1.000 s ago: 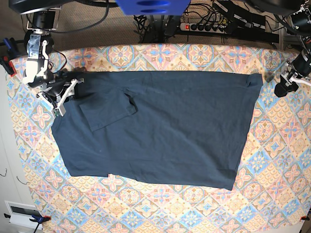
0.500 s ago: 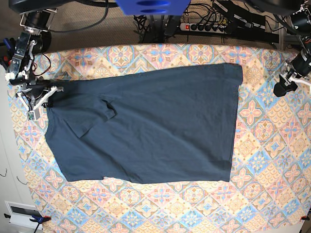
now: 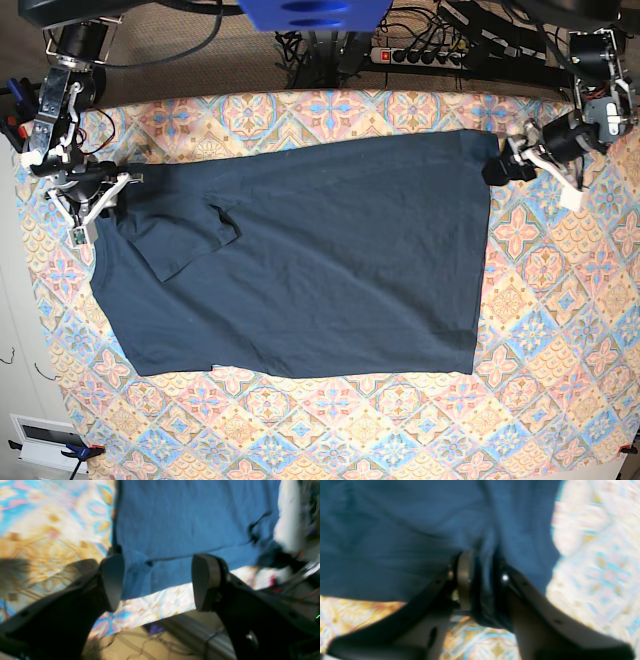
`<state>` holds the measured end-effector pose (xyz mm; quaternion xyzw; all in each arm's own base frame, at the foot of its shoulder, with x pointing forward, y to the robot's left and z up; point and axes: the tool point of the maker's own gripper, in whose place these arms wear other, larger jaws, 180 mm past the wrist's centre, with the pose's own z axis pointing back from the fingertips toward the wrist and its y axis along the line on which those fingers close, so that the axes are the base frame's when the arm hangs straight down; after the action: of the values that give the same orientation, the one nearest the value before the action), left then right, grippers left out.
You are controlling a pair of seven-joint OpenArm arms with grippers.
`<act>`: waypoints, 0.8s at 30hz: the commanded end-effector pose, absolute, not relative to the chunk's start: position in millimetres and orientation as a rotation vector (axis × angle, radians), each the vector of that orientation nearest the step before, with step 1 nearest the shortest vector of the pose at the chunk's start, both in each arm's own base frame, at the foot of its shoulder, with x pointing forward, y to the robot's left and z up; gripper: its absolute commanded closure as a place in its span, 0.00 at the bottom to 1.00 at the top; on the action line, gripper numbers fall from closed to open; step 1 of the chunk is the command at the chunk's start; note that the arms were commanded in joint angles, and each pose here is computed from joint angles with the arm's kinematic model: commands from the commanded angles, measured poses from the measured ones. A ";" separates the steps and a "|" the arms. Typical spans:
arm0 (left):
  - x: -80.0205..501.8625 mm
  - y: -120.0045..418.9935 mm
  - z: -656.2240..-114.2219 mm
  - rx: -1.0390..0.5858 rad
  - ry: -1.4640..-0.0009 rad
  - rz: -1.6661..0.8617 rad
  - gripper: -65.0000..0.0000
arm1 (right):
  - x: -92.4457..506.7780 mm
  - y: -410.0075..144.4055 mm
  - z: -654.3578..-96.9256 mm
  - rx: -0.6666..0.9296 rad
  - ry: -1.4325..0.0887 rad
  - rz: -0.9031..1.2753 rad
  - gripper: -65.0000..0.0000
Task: Layout the t-shirt on the table in an organized manner, then fold the t-shirt properly
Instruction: 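Grasp the shirt corner with the left gripper and pull it outward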
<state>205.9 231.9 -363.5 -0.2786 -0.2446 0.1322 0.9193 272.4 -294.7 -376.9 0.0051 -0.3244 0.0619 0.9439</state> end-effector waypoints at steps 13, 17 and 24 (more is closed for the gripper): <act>218.3 212.9 -373.9 -0.411 -0.494 0.065 0.38 | 282.9 -297.4 -361.6 0.005 -0.716 0.137 0.72; 222.9 200.0 -378.0 -0.406 -0.481 0.012 0.56 | 282.7 -298.1 -361.8 0.005 -0.716 0.135 0.72; 227.3 194.8 -376.2 -0.407 -0.488 -0.011 1.00 | 282.3 -298.8 -362.5 0.005 -0.714 0.132 0.72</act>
<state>220.1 192.1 -385.9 -0.2007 -0.2235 0.0016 0.9538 272.3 -293.4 -377.3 0.0085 -0.3253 0.0600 0.9437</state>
